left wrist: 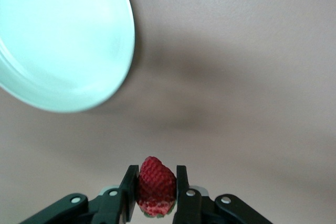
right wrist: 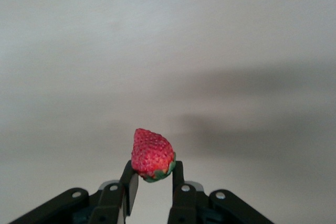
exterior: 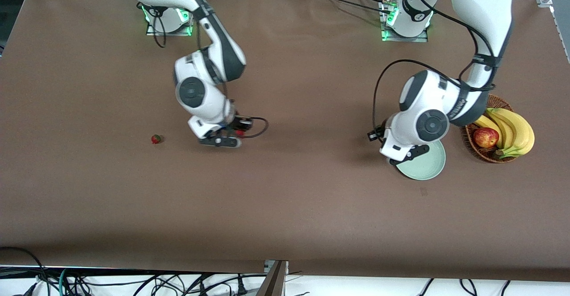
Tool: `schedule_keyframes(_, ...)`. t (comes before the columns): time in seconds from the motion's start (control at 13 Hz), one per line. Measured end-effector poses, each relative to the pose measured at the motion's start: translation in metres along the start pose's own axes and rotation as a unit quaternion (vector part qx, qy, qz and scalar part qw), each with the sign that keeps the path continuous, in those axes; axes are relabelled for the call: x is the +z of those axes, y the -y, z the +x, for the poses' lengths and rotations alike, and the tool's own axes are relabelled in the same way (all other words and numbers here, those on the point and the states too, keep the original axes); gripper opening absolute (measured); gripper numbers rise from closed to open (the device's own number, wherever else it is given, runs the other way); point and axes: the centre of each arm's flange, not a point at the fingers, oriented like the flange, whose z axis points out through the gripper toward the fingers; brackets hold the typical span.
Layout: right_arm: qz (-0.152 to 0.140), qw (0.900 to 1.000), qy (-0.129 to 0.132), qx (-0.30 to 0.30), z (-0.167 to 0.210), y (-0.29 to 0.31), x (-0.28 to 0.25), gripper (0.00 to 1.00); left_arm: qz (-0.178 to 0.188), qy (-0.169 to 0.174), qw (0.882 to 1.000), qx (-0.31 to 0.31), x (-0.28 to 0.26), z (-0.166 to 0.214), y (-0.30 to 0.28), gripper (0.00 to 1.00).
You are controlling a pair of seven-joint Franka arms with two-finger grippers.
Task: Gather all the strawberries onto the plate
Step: 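Place the strawberry on the plate with the left gripper while the right grasps another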
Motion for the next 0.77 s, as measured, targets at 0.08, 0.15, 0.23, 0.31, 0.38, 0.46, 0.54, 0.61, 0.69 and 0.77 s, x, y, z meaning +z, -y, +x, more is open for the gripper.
schedule_keyframes(0.08,0.002,1.000,0.001,0.022,-0.013,0.029,0.012,0.30,-0.001,0.006,0.999,0.033,0.001,0.007,0.014,0.33)
schedule_keyframes(0.15,0.005,0.999,-0.003,0.044,-0.030,0.058,0.025,0.30,-0.003,0.011,0.998,0.064,0.003,0.014,0.028,0.33)
schedule_keyframes(0.23,0.014,0.998,-0.012,0.066,-0.047,0.087,0.039,0.30,-0.004,0.014,0.995,0.096,0.004,0.021,0.042,0.33)
schedule_keyframes(0.31,0.027,0.996,-0.023,0.086,-0.066,0.114,0.054,0.30,-0.002,0.014,0.991,0.133,0.005,0.029,0.059,0.33)
schedule_keyframes(0.38,0.041,0.993,-0.033,0.104,-0.084,0.137,0.070,0.30,0.010,0.010,0.984,0.178,0.006,0.039,0.077,0.33)
schedule_keyframes(0.46,0.051,0.991,-0.040,0.117,-0.097,0.153,0.085,0.30,0.025,0.006,0.975,0.222,0.007,0.047,0.093,0.33)
schedule_keyframes(0.54,0.060,0.989,-0.045,0.126,-0.104,0.162,0.097,0.30,0.039,-0.001,0.965,0.261,0.009,0.054,0.104,0.33)
schedule_keyframes(0.61,0.067,0.988,-0.050,0.131,-0.107,0.165,0.107,0.30,0.050,-0.009,0.956,0.290,0.012,0.060,0.108,0.33)
schedule_keyframes(0.69,0.073,0.986,-0.056,0.137,-0.107,0.166,0.115,0.30,0.061,-0.015,0.947,0.315,0.016,0.063,0.109,0.33)
schedule_keyframes(0.77,0.081,0.985,-0.061,0.142,-0.106,0.167,0.122,0.33,0.070,-0.019,0.940,0.334,0.024,0.066,0.107,0.33)
